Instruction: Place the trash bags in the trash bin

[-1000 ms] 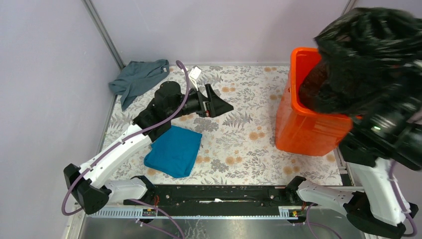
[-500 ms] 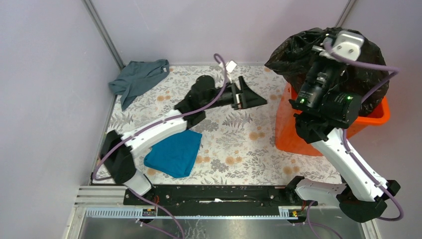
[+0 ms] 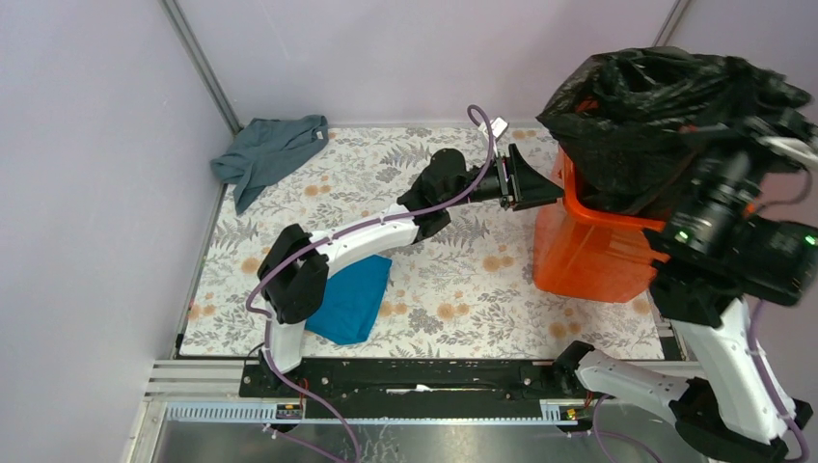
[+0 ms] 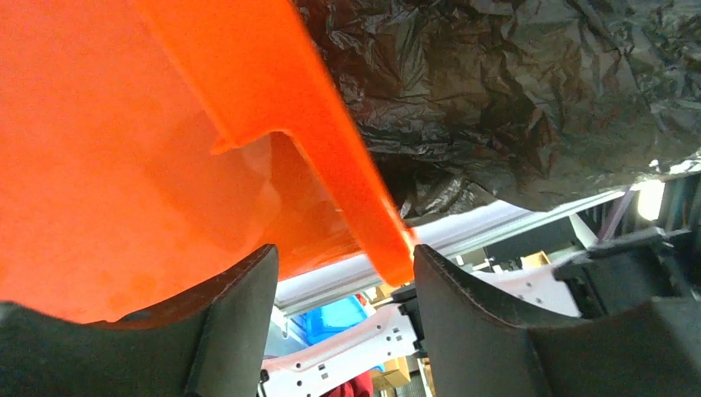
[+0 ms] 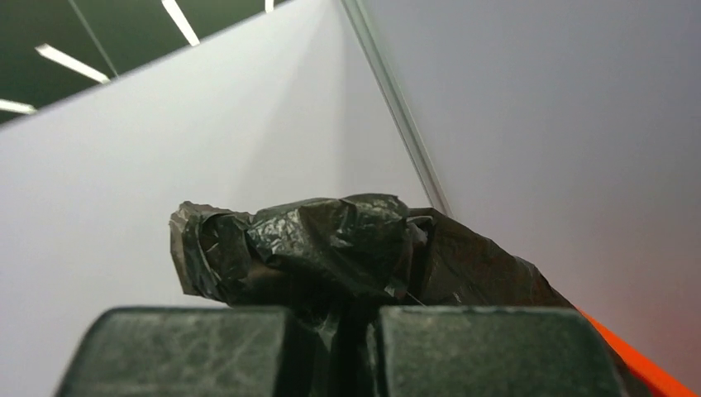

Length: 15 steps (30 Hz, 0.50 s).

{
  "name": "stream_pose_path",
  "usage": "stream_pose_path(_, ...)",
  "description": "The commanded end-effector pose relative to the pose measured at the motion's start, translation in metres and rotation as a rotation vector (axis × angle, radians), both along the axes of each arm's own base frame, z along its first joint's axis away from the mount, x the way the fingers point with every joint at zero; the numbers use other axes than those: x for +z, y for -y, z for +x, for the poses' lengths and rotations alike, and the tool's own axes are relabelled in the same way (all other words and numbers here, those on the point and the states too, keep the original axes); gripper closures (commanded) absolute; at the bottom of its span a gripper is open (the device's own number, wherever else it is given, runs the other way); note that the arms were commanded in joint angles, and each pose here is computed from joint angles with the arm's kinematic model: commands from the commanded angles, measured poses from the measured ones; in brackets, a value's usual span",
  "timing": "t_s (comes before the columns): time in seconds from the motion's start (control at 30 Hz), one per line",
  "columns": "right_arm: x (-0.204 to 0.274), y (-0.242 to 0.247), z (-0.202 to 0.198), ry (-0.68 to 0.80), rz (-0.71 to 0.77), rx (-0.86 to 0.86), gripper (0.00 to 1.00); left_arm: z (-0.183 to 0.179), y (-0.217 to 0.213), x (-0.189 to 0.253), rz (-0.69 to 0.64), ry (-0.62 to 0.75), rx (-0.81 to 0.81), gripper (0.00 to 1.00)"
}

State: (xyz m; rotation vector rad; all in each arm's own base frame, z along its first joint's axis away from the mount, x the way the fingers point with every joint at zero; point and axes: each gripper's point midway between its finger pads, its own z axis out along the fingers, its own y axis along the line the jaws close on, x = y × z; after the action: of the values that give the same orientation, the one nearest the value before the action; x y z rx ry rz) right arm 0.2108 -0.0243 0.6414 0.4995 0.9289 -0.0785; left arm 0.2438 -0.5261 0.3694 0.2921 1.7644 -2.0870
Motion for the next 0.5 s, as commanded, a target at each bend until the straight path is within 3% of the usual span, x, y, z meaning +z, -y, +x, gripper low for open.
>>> stream_pose_path(0.0, 0.009, 0.010, -0.021, 0.114, 0.071, 0.068, 1.00, -0.025, -0.006, 0.057, -0.184, 0.071, -0.041, 0.38)
stream_pose_path(0.27, -0.004, 0.002, -0.004, 0.057, -0.017, -0.021, 0.95, -0.044, 0.005, 0.060, -0.157, 0.076, -0.043, 0.34)
stream_pose_path(0.47, -0.010, -0.003, -0.007, 0.074, 0.004, 0.063, 0.95, -0.037, 0.006, 0.061, -0.164, 0.027, -0.024, 0.48)
